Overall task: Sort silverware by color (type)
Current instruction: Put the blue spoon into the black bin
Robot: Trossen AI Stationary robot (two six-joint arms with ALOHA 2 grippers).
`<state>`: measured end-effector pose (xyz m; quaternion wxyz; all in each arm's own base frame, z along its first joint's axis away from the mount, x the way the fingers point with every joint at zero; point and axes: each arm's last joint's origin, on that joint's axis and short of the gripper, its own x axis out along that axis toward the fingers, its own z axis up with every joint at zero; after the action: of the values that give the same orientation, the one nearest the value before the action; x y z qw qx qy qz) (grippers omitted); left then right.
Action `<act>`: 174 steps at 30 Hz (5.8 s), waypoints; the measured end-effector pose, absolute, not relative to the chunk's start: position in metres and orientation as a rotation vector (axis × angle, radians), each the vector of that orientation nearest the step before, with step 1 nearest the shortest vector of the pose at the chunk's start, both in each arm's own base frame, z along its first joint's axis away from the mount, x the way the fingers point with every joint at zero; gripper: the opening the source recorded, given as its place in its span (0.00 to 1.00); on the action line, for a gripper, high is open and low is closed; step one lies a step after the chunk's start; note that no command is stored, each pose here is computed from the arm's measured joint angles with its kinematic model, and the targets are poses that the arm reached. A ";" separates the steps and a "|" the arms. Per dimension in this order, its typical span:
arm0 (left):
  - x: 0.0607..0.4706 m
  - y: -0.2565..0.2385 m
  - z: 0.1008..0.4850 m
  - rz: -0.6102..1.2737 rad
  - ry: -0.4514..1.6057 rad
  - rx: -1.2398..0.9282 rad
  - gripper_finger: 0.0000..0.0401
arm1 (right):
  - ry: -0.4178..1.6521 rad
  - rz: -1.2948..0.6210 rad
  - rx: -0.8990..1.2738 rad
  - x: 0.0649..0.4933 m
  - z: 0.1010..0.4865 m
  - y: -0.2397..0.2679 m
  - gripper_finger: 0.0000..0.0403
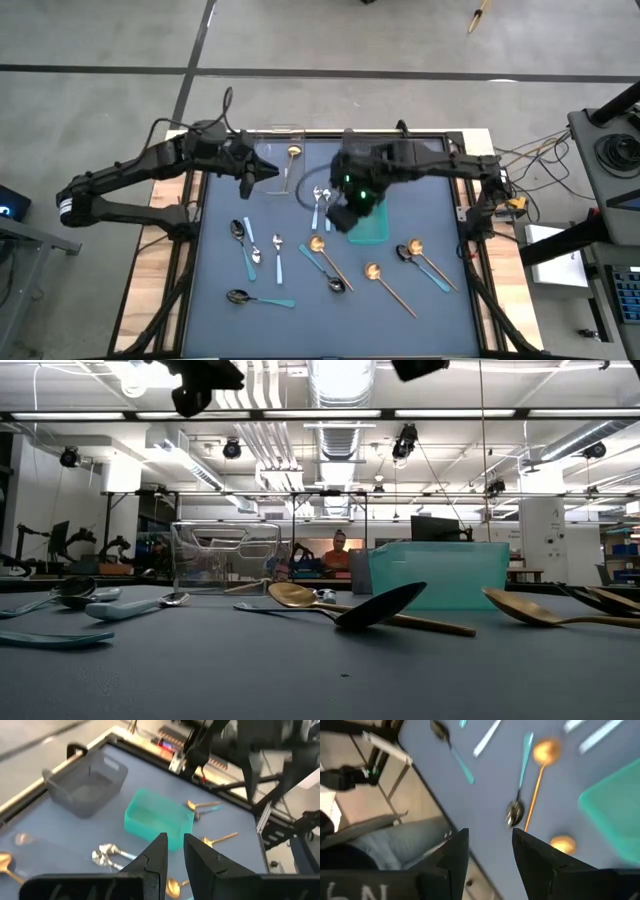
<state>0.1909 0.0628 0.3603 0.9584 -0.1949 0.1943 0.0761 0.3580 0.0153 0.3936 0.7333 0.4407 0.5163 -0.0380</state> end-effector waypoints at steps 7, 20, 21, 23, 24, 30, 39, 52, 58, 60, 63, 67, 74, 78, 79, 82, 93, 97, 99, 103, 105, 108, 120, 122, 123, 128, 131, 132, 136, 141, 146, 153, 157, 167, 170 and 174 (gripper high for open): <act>0.189 0.064 0.373 0.207 0.269 -0.400 0.11 | 1.241 -0.108 0.926 0.349 0.388 0.057 0.28; 0.190 0.066 0.375 0.274 0.230 -0.443 0.11 | 1.534 -0.156 0.709 0.321 0.349 0.095 0.27; 0.190 0.066 0.375 0.275 0.230 -0.445 0.11 | 1.557 -0.152 0.688 0.318 0.344 0.097 0.27; 0.190 0.066 0.375 0.276 0.229 -0.449 0.11 | 1.598 -0.144 0.648 0.311 0.335 0.101 0.27; 0.190 0.066 0.375 0.276 0.229 -0.451 0.11 | 1.621 -0.145 0.631 0.306 0.330 0.102 0.27; 0.190 0.067 0.375 0.289 0.226 -0.456 0.11 | 1.693 -0.176 0.569 0.274 0.296 0.104 0.27; 0.190 0.067 0.375 0.294 0.222 -0.471 0.11 | 1.504 -0.111 0.482 0.234 0.244 0.110 0.26; 0.190 0.067 0.375 0.296 0.221 -0.478 0.11 | 1.483 -0.215 0.598 0.191 0.175 0.100 0.26; 0.190 0.067 0.375 0.296 0.219 -0.478 0.11 | 1.469 -0.275 0.679 0.181 0.165 0.095 0.31; 0.190 0.067 0.375 0.296 0.219 -0.478 0.11 | 1.471 -0.299 0.697 0.178 0.163 0.094 0.34; 0.190 0.067 0.375 0.296 0.218 -0.477 0.11 | 1.475 -0.307 0.700 0.175 0.161 0.092 0.38; 0.190 0.067 0.375 0.297 0.218 -0.477 0.11 | 1.468 -0.331 0.682 0.175 0.158 0.091 0.41; 0.189 0.068 0.375 0.322 0.214 -0.473 0.11 | 1.473 -0.382 0.643 0.177 0.149 0.091 0.38; 0.189 0.068 0.375 0.323 0.214 -0.469 0.11 | 1.483 -0.390 0.636 0.181 0.142 0.093 0.36; 0.189 0.068 0.375 0.322 0.214 -0.468 0.11 | 1.487 -0.394 0.632 0.182 0.141 0.094 0.35; 0.189 0.068 0.375 0.322 0.215 -0.467 0.11 | 1.502 -0.410 0.618 0.184 0.135 0.094 0.33; 0.189 0.068 0.375 0.331 0.213 -0.464 0.11 | 1.503 -0.415 0.599 0.184 0.132 0.094 0.14; 0.189 0.068 0.375 0.338 0.213 -0.456 0.11 | 1.501 -0.415 0.599 0.184 0.132 0.094 0.09; 0.189 0.068 0.375 0.341 0.213 -0.454 0.11 | 1.499 -0.413 0.599 0.185 0.132 0.095 0.06; 0.189 0.068 0.375 0.342 0.212 -0.453 0.11 | 1.496 -0.410 0.601 0.185 0.132 0.095 0.03; 0.189 0.068 0.375 0.343 0.212 -0.453 0.11 | 1.489 -0.404 0.606 0.184 0.134 0.094 0.03; 0.189 0.068 0.375 0.343 0.212 -0.453 0.11 | 1.472 -0.396 0.623 0.183 0.140 0.094 0.03; 0.189 0.068 0.375 0.342 0.213 -0.448 0.11 | 1.359 -0.317 0.714 0.178 0.180 0.091 0.02; 0.189 0.068 0.375 0.341 0.215 -0.439 0.11 | 1.334 -0.289 0.722 0.180 0.189 0.092 0.02; 0.189 0.068 0.375 0.341 0.215 -0.436 0.11 | 1.318 -0.276 0.731 0.182 0.194 0.093 0.02; 0.189 0.068 0.375 0.341 0.216 -0.427 0.11 | 1.243 -0.249 0.749 0.192 0.220 0.097 0.02; 0.189 0.068 0.375 0.341 0.216 -0.422 0.11 | 1.178 -0.260 0.716 0.200 0.239 0.096 0.02; 0.189 0.068 0.375 0.340 0.215 -0.419 0.11 | 1.161 -0.272 0.705 0.203 0.246 0.095 0.02; 0.190 0.068 0.376 0.338 0.205 -0.413 0.11 | 1.104 -0.308 0.639 0.213 0.270 0.085 0.02; 0.190 0.069 0.377 0.335 0.197 -0.397 0.11 | 1.059 -0.318 0.570 0.230 0.293 0.066 0.02; 0.190 0.069 0.377 0.335 0.196 -0.397 0.11 | 1.018 -0.306 0.501 0.252 0.309 0.046 0.02; 0.190 0.069 0.377 0.334 0.197 -0.397 0.11 | 0.999 -0.284 0.388 0.286 0.323 0.021 0.02; 0.189 0.068 0.378 0.334 0.196 -0.398 0.11 | 1.014 -0.260 0.329 0.306 0.327 0.008 0.02; 0.177 0.064 0.383 0.331 0.182 -0.394 0.11 | 1.100 -0.196 0.207 0.352 0.329 -0.030 0.02; 0.175 0.063 0.383 0.331 0.182 -0.395 0.11 | 1.126 -0.184 0.157 0.365 0.330 -0.045 0.02; 0.173 0.062 0.384 0.326 0.179 -0.395 0.11 | 1.150 -0.192 0.113 0.382 0.330 -0.072 0.02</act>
<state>0.1733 0.0622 0.3839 0.9634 -0.1952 0.0885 0.1610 0.3819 -0.0723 0.3300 0.8332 0.0533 0.5429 -0.0907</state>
